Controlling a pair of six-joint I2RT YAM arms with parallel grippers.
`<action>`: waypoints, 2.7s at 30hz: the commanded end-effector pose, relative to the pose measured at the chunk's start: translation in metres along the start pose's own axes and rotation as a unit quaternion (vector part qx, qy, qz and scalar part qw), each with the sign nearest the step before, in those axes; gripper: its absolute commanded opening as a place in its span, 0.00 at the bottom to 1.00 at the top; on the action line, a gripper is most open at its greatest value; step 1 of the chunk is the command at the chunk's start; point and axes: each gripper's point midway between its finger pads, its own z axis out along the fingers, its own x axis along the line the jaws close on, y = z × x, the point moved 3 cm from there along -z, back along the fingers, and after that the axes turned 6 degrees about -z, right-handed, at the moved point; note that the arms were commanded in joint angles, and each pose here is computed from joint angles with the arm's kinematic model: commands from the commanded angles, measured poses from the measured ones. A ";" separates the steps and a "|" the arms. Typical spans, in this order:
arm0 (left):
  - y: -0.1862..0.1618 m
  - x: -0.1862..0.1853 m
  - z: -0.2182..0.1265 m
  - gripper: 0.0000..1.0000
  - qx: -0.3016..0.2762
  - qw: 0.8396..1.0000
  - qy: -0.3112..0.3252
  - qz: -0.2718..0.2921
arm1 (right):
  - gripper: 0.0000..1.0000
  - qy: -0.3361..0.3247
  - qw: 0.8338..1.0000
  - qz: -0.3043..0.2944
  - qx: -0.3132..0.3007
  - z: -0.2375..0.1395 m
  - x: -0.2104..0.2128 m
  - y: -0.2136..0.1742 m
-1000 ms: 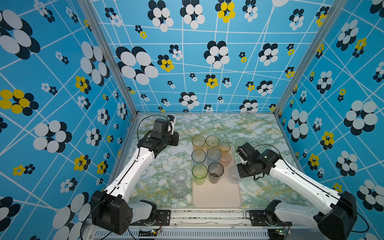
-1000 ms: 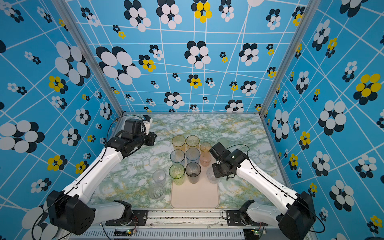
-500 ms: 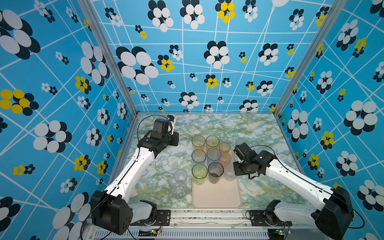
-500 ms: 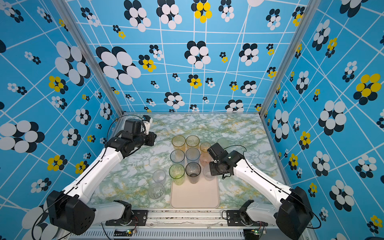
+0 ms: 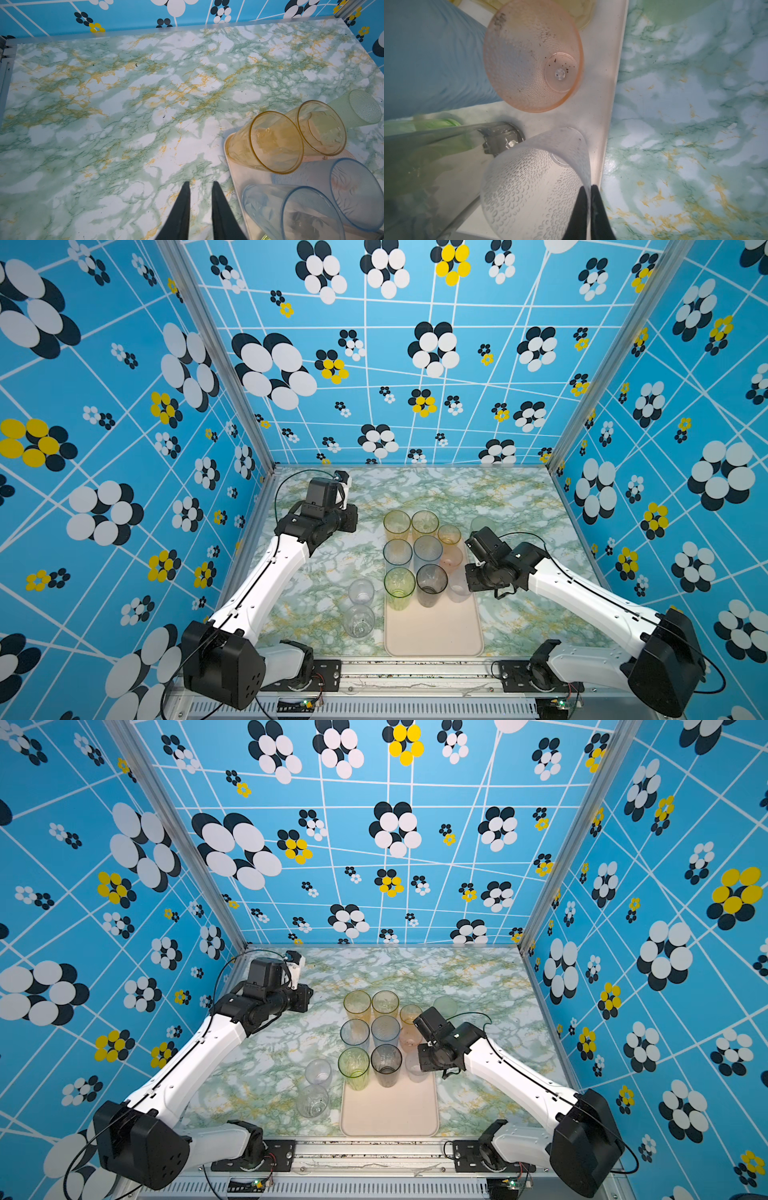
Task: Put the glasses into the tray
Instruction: 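Lower the frosted clear glass onto the tray and open the right gripper, then raise the right gripper and move it over the pale green glass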
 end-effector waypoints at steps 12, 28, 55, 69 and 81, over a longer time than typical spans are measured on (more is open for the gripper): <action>-0.006 -0.003 0.003 0.22 0.013 1.000 -0.008 0.005 | 0.20 0.010 1.000 0.005 -0.002 -0.003 0.003 -0.002; -0.015 -0.001 0.009 0.21 0.022 1.000 -0.007 0.002 | 0.32 -0.024 0.993 0.024 -0.115 -0.061 -0.026 0.050; -0.022 -0.002 0.018 0.21 0.026 1.000 -0.003 0.006 | 0.23 -0.038 0.992 0.107 -0.055 0.003 -0.122 0.133; -0.018 0.000 0.020 0.21 0.027 1.000 0.004 0.011 | 0.22 -0.049 0.993 0.103 -0.016 0.024 -0.131 0.142; -0.018 0.004 0.023 0.21 0.029 1.000 0.007 0.009 | 0.21 -0.064 0.993 0.103 0.005 0.036 -0.138 0.138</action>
